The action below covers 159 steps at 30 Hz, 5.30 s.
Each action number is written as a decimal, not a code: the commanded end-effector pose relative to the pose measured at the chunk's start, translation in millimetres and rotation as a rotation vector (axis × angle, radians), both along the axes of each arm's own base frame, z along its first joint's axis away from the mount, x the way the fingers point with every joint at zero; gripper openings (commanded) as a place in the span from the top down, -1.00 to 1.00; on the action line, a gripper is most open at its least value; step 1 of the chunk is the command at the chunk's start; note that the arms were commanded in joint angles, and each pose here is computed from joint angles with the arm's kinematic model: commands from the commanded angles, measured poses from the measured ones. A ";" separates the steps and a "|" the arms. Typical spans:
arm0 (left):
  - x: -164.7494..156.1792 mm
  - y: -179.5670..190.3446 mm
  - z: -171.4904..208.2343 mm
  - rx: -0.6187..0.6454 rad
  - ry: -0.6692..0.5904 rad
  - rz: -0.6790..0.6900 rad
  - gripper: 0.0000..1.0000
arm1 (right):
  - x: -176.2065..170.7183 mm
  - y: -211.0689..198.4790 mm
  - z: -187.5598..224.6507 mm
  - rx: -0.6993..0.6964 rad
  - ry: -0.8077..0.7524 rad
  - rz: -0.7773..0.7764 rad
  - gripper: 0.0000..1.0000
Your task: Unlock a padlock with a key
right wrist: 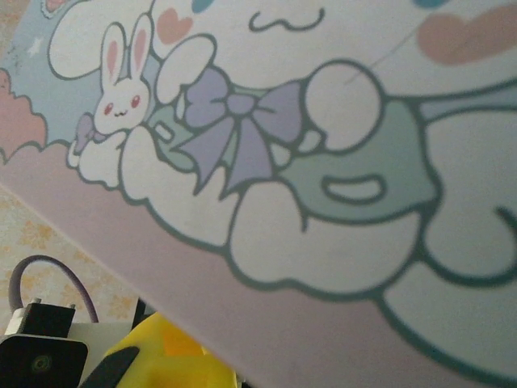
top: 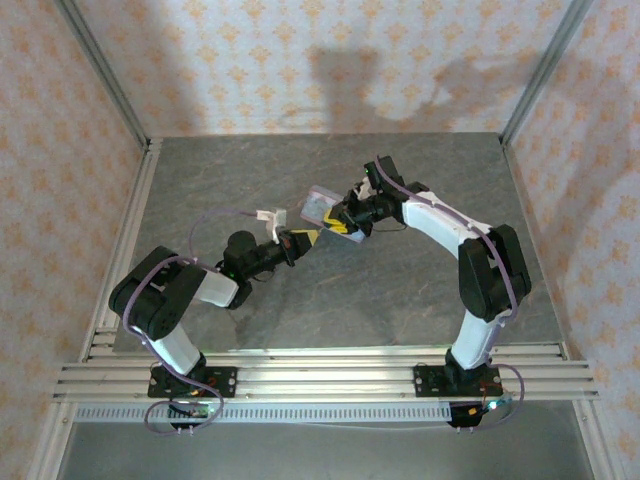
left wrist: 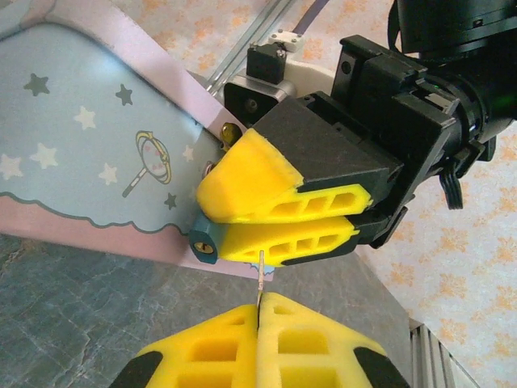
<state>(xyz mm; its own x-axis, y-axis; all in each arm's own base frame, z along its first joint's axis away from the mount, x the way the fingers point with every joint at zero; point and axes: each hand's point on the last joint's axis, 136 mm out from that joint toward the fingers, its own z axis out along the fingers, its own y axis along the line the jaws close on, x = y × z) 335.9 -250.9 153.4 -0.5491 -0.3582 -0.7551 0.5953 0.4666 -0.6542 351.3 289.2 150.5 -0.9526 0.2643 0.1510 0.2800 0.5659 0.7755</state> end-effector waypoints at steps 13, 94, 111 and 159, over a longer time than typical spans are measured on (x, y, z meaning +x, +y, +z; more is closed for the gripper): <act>18.4 -1.0 0.8 -0.018 -0.028 -0.036 1.00 | 4.8 -1.5 22.9 0.075 -0.049 -0.001 1.00; 26.1 -10.3 9.2 0.064 -0.156 0.002 1.00 | -0.2 -4.3 19.3 0.068 0.017 0.002 1.00; 27.7 -6.7 10.6 0.073 -0.173 0.031 1.00 | 2.4 -2.8 21.3 0.071 0.037 -0.008 1.00; 34.1 6.4 24.9 -0.013 -0.122 0.145 1.00 | 18.1 -3.2 20.4 0.139 0.046 -0.160 1.00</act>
<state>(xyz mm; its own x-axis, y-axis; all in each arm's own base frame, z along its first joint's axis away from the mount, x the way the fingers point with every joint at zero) 364.9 -238.8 165.2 -0.4282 -0.4080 -0.8064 0.5770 0.5634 -0.5914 367.2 281.7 150.3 -0.8896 0.3817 0.2507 0.4152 0.4476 0.7920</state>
